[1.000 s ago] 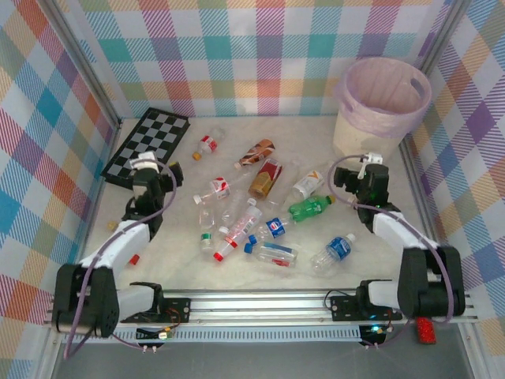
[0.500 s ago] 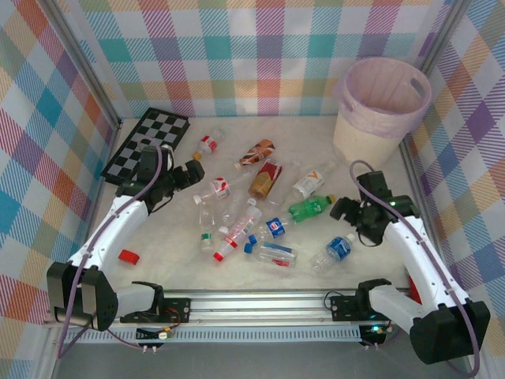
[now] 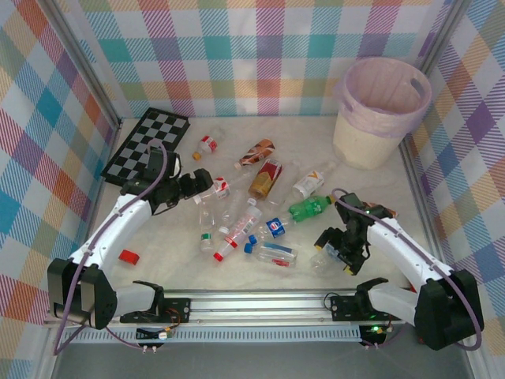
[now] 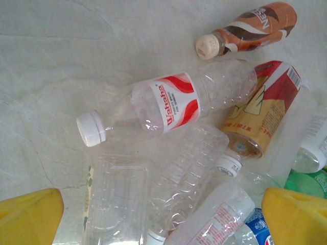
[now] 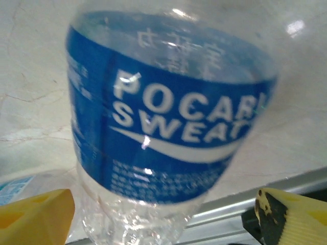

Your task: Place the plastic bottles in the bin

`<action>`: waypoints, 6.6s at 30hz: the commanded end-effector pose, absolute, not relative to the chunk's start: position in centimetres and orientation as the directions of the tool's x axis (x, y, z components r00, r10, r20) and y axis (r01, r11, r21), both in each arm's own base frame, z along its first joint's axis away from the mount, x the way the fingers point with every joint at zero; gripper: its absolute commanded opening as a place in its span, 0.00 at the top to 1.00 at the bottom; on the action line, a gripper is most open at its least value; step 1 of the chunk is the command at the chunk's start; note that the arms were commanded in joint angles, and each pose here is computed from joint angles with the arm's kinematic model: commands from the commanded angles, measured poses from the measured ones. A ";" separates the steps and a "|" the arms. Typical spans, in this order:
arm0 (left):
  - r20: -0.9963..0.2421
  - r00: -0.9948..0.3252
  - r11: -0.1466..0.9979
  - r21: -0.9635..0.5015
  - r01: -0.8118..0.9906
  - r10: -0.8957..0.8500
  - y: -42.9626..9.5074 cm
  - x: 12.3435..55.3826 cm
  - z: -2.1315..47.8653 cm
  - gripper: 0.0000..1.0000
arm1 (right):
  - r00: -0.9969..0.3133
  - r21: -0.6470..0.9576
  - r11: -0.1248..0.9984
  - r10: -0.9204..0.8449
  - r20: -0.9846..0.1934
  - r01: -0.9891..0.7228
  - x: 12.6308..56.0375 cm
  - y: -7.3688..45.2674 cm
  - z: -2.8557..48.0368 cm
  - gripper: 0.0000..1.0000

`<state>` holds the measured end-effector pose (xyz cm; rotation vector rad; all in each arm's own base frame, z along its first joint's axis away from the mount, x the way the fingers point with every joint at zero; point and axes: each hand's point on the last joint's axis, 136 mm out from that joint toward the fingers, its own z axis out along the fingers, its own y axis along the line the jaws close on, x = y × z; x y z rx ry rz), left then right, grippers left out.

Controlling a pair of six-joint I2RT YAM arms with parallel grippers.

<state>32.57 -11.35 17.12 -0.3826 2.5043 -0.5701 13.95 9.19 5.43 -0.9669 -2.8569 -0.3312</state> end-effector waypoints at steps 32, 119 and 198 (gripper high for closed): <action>-0.290 -0.923 0.918 -0.372 -0.136 -0.254 -13.1 32.6 12.1 0.01 | -0.863 0.208 0.957 0.273 -0.424 0.201 25.2 6.9 26.2 0.49; -0.265 -0.956 0.985 -0.146 -0.092 -0.129 -13.2 26.5 5.5 0.56 | -0.644 0.390 0.920 0.277 -0.713 -0.037 43.1 4.6 38.9 0.00; -0.539 -0.801 0.949 -0.298 -0.107 -0.260 -14.9 33.9 16.8 0.00 | -0.184 0.298 0.955 0.293 -0.938 0.002 49.5 1.3 46.3 0.87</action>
